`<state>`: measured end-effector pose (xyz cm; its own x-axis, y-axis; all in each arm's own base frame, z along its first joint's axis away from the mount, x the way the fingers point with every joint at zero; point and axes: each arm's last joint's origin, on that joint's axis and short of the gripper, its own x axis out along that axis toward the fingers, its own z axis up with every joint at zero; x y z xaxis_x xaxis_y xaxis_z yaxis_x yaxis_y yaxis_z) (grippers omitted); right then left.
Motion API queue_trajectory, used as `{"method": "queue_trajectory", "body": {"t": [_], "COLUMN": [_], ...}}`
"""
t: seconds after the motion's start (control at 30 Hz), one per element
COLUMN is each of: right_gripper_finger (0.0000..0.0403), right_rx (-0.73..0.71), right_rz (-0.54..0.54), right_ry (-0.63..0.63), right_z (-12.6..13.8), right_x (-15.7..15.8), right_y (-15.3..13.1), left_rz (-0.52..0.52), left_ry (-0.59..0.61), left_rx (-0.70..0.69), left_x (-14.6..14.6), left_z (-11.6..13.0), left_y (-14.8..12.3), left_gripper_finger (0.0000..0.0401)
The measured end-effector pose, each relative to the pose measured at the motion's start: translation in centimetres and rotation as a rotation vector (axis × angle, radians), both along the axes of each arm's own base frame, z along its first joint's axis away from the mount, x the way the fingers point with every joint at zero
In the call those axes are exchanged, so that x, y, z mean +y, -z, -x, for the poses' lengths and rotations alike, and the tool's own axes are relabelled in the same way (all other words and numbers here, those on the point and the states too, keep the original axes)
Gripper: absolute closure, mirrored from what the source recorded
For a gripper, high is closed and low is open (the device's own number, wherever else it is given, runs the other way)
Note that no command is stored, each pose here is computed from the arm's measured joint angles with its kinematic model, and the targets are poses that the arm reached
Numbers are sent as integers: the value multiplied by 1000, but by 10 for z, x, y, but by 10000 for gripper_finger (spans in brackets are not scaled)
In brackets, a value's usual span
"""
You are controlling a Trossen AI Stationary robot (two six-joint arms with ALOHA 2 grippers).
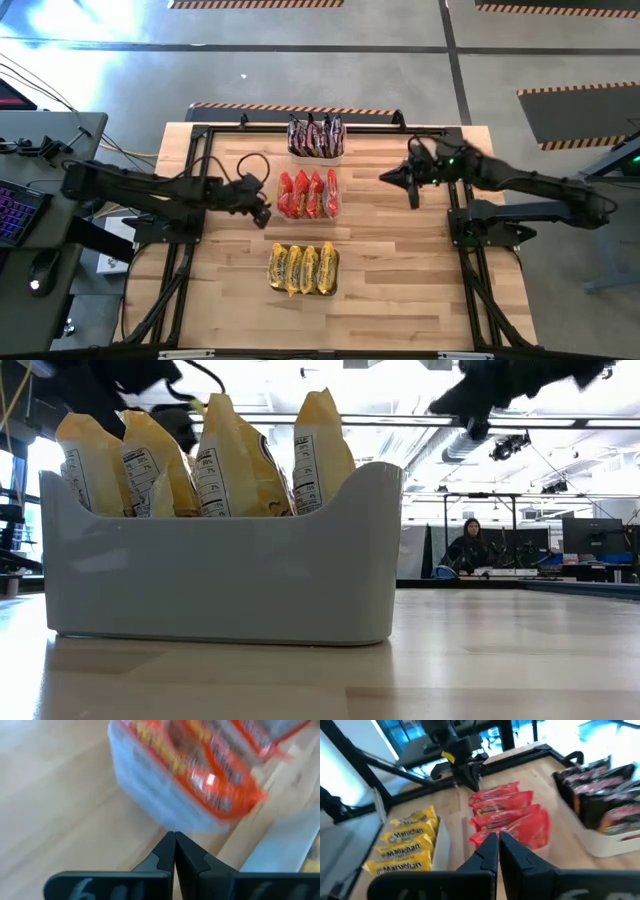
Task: Sort Maruchan noodles
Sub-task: Adjust the bins on the table
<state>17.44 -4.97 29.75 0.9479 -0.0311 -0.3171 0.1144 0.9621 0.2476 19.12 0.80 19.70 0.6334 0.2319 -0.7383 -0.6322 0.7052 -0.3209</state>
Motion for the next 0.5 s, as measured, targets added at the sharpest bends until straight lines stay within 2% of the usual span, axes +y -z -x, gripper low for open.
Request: {"method": "queue_trajectory", "body": {"t": [0.17,0.3,0.43,0.5], "right_gripper_finger": [403,403,403,403], "right_rx": [-63,-16,26,50], "right_rz": [-56,-102,-133,-140], "right_ry": [54,137,140,122], "right_z": [-5,-6,-13,-19], "right_x": [-3,-5,-4,-2], "right_y": [63,103,123,127], "left_rz": [-26,-68,-56,-20], "left_ry": [-81,-96,-101,-36], "left_rx": [-7,-50,-65,-103], "left_x": [-9,-11,-13,-20], "left_z": [5,3,3,4], "left_y": [-2,-4,-5,-10], "left_gripper_finger": [401,401,401,401]}}
